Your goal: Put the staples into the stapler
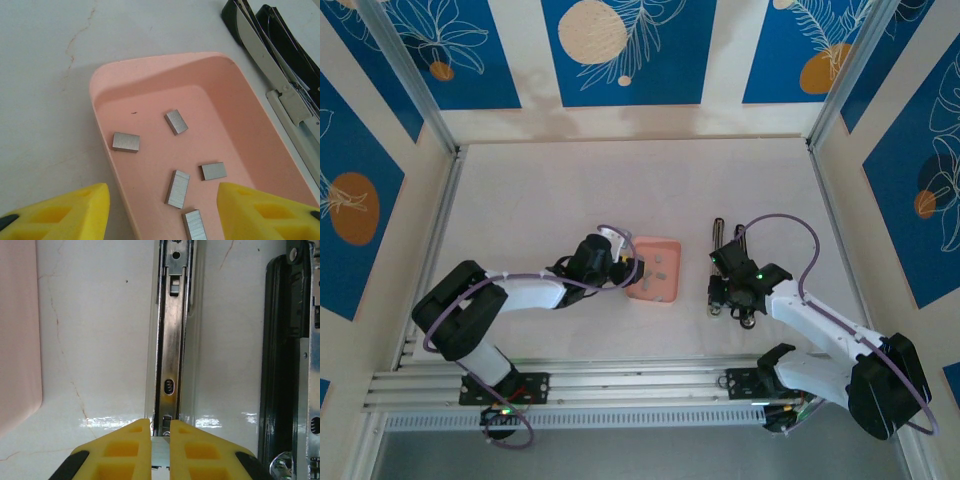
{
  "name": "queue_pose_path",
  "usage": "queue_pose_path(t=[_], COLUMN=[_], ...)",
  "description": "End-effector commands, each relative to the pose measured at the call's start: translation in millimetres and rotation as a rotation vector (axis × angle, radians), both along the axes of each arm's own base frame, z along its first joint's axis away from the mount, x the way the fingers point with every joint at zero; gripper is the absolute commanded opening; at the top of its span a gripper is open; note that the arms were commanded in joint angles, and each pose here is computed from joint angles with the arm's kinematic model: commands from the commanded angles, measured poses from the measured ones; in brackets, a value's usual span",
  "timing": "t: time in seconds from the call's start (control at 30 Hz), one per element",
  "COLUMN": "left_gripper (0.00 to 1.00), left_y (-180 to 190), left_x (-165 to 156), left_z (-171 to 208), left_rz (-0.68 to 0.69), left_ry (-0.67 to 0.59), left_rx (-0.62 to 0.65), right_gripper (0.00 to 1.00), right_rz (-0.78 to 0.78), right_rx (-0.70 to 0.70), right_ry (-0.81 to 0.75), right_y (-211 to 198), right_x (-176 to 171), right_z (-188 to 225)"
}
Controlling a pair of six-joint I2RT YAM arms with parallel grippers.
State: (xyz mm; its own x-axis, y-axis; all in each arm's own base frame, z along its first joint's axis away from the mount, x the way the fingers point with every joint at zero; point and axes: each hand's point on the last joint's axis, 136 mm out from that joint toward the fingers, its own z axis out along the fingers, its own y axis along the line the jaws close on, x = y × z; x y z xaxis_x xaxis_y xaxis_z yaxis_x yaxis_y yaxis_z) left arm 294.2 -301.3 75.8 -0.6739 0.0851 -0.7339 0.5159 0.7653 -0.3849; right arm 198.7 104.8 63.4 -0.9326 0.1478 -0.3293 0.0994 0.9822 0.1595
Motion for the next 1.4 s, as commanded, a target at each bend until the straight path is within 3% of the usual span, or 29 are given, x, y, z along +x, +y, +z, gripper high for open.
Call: queue_pose_path(t=[0.0,1.2,1.37], left_gripper=[0.58,0.58,0.58], left_y=[-12.2,-13.7,-14.0], left_x=[1.1,0.0,0.3], left_z=[10.2,10.7,11.2], left_rz=[-0.022,-0.028,-0.028], left_ry=[-0.021,-0.024,-0.026], left_rx=[-0.033,-0.03,-0.031], right_gripper=[0.13,0.14,0.21], right_rz=[-0.017,-0.012,-0.015], right_rx=[-0.013,-0.005,0.001], right_ry=[0.012,0.034,0.024], right_y=[-3.9,-2.7,-1.7], right_x=[-4.5,-12.2,-10.7], right_z=[-1.6,-7.4,-4.2])
